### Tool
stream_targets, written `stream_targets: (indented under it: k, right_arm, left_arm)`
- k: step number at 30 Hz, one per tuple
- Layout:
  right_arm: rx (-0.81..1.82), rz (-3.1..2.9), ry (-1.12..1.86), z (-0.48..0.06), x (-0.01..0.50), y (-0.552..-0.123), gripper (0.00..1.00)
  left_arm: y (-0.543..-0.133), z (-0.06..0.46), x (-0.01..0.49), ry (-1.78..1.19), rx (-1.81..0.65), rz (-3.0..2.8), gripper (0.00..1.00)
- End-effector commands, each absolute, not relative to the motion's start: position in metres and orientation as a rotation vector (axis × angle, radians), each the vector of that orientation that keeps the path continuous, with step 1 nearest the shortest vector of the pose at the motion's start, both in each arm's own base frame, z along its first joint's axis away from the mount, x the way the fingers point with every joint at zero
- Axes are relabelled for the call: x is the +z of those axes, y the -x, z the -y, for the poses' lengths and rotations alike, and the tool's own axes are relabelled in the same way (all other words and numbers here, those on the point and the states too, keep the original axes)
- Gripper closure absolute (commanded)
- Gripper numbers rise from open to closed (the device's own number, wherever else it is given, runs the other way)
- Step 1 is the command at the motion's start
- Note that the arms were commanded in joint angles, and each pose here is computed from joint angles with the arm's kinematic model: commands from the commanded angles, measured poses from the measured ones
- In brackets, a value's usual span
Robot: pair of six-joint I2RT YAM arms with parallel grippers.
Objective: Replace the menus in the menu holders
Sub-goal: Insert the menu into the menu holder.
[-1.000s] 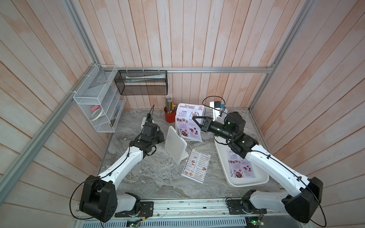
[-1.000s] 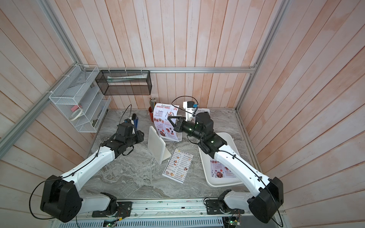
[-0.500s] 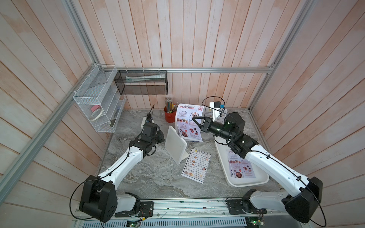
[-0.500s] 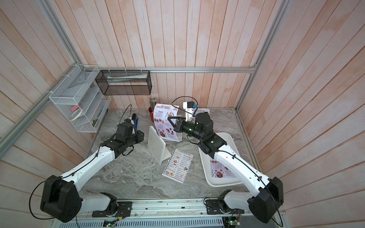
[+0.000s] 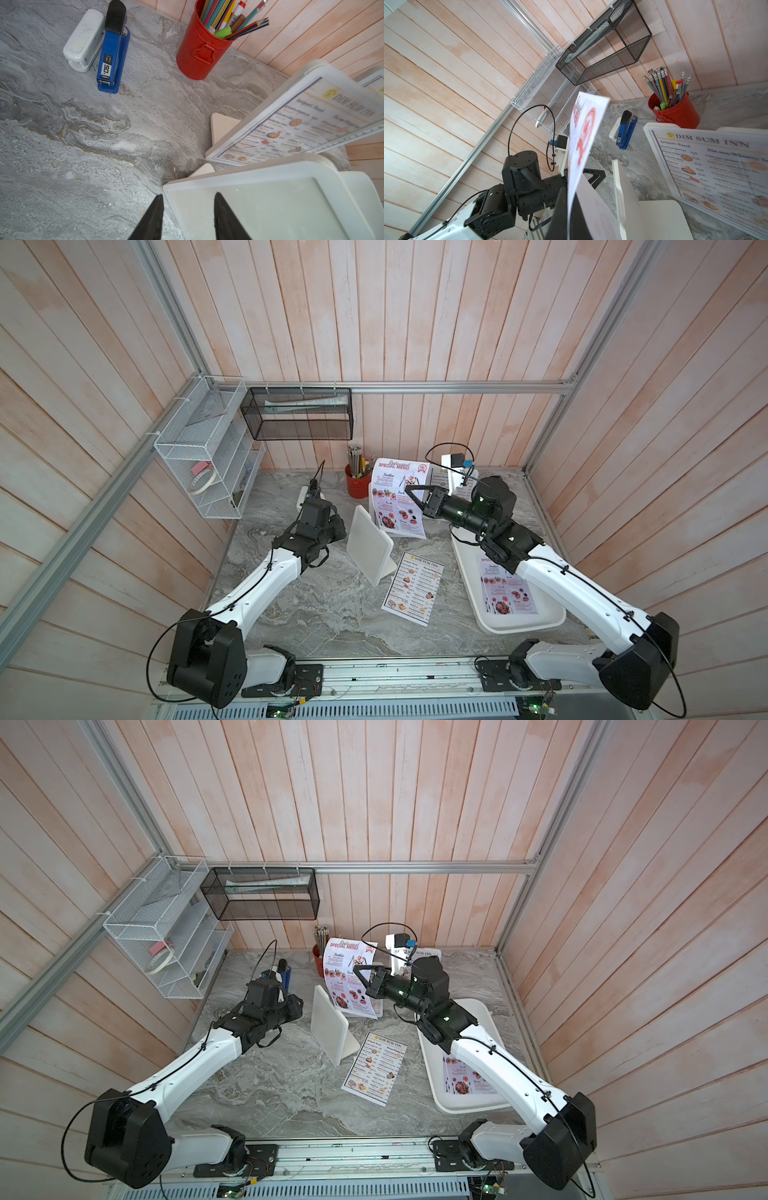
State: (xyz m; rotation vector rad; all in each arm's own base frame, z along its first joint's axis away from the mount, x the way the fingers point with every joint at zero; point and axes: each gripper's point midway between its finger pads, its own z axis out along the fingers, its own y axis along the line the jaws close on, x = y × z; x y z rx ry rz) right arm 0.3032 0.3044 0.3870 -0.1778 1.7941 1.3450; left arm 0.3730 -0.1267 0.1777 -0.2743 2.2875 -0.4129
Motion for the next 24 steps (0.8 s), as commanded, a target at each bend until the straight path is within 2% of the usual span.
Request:
stream_targets:
  k: [1, 24]
  right_arm:
    - [1.341, -1.79, 0.184, -0.3037, 0.3841, -0.3041, 1.0]
    - [1.347, -1.81, 0.19, -0.3074, 0.378, -0.3057, 1.0]
  left_arm:
    - [-0.3715, 0.1258, 0.1848, 0.263, -0.417, -2.273, 0.58]
    - [-0.3712, 0.1274, 0.1862, 0.256, -0.423, -2.272, 0.58]
